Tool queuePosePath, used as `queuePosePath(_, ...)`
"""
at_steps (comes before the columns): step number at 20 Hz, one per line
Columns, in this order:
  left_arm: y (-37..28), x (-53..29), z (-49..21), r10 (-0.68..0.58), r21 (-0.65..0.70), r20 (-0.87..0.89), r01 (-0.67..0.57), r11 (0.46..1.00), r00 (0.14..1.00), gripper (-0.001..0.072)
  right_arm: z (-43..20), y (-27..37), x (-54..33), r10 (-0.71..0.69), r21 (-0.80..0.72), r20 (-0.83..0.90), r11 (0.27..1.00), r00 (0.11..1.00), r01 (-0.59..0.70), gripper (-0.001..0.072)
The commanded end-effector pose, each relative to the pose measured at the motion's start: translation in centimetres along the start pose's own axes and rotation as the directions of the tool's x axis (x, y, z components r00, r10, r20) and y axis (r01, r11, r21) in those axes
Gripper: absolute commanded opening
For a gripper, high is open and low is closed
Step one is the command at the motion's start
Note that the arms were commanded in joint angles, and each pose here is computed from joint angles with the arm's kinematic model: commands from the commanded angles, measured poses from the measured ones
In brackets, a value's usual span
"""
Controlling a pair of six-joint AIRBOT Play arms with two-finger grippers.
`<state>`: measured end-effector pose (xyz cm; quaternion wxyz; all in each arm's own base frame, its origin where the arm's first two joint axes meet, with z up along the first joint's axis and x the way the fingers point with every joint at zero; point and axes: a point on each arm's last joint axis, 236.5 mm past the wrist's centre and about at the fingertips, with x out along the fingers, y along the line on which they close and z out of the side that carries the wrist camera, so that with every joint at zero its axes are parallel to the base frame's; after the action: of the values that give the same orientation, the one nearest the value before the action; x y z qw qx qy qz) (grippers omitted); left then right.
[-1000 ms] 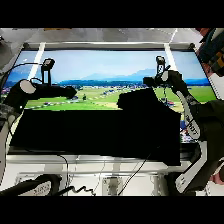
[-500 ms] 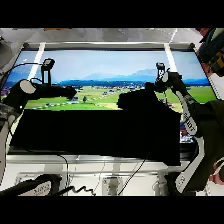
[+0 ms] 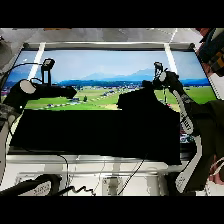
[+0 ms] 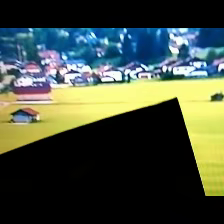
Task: Fold the clothes and pants, and hang the long-sleeved shirts on hangers.
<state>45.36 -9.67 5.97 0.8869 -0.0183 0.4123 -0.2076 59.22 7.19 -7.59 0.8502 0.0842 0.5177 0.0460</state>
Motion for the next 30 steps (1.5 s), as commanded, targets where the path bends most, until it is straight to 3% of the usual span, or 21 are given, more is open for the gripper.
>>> queuePosePath(1,0.0,0.0,0.0,0.0,0.0,0.0,0.0,1.0,1.0,0.0646,3.7,4.4,-3.5,0.054,-0.188,0.107,0.982,0.993,-0.033,0.0015)
queuePosePath(5,-0.2,0.0,0.1,-0.008,-0.008,0.005,0.008,1.0,1.0,0.0646,5.8,12.3,-9.0,0.216,-0.272,0.188,0.949,0.958,-0.16,0.0016)
queuePosePath(7,-0.4,0.0,0.2,-0.015,-0.015,0.009,0.015,1.0,1.0,0.0646,5.5,13.2,-10.7,0.183,-0.351,0.191,0.93,0.964,-0.107,0.0015)
queuePosePath(10,-1.1,0.0,0.6,-0.045,-0.047,0.026,0.046,0.998,0.999,0.0646,3.8,10.0,-12.5,0.05,-0.403,0.118,0.915,0.992,0.002,0.0015)
queuePosePath(13,-3.0,1.0,1.8,-0.114,-0.137,0.076,0.124,0.983,0.991,0.0643,-1.9,3.7,-15.0,-0.117,-0.45,-0.146,0.892,0.982,0.039,0.0015)
queuePosePath(15,-4.9,3.6,0.9,-0.152,-0.205,0.045,0.158,0.966,0.987,0.0543,-5.6,-0.4,-17.3,-0.178,-0.398,-0.323,0.917,0.93,0.037,0.0015)
queuePosePath(19,-11.2,9.0,-0.4,-0.225,-0.206,0.021,0.225,0.952,0.974,0.0548,-8.9,-6.0,-20.1,-0.183,-0.28,-0.382,0.957,0.906,0.075,0.0014)
queuePosePath(23,-15.5,11.2,2.4,-0.228,-0.117,0.111,0.24,0.964,0.967,0.0548,-15.8,-7.1,-21.2,-0.073,-0.156,-0.488,0.988,0.87,-0.005,0.0015)
queuePosePath(24,-16.3,11.2,2.6,-0.236,-0.105,0.117,0.248,0.963,0.965,0.0548,-16.1,-7.4,-20.5,-0.068,-0.144,-0.476,0.99,0.877,-0.001,0.0048)
queuePosePath(25,-16.7,11.2,2.6,-0.241,-0.096,0.116,0.253,0.963,0.963,0.0548,-15.3,-7.7,-19.4,-0.075,-0.146,-0.432,0.989,0.899,0.013,0.0252)
queuePosePath(26,-16.9,11.2,2.5,-0.244,-0.094,0.113,0.255,0.962,0.963,0.0548,-13.3,-7.6,-18.1,-0.071,-0.148,-0.347,0.989,0.935,0.02,0.0556)
queuePosePath(27,-16.9,11.2,2.5,-0.246,-0.095,0.11,0.256,0.962,0.963,0.0548,-10.6,-6.9,-16.9,-0.049,-0.143,-0.234,0.99,0.971,0.016,0.069)
queuePosePath(30,-16.9,11.2,2.4,-0.247,-0.095,0.109,0.257,0.962,0.963,0.0548,-2.2,-4.0,-13.9,0.02,-0.023,0.109,1.0,0.994,-0.017,0.0687)
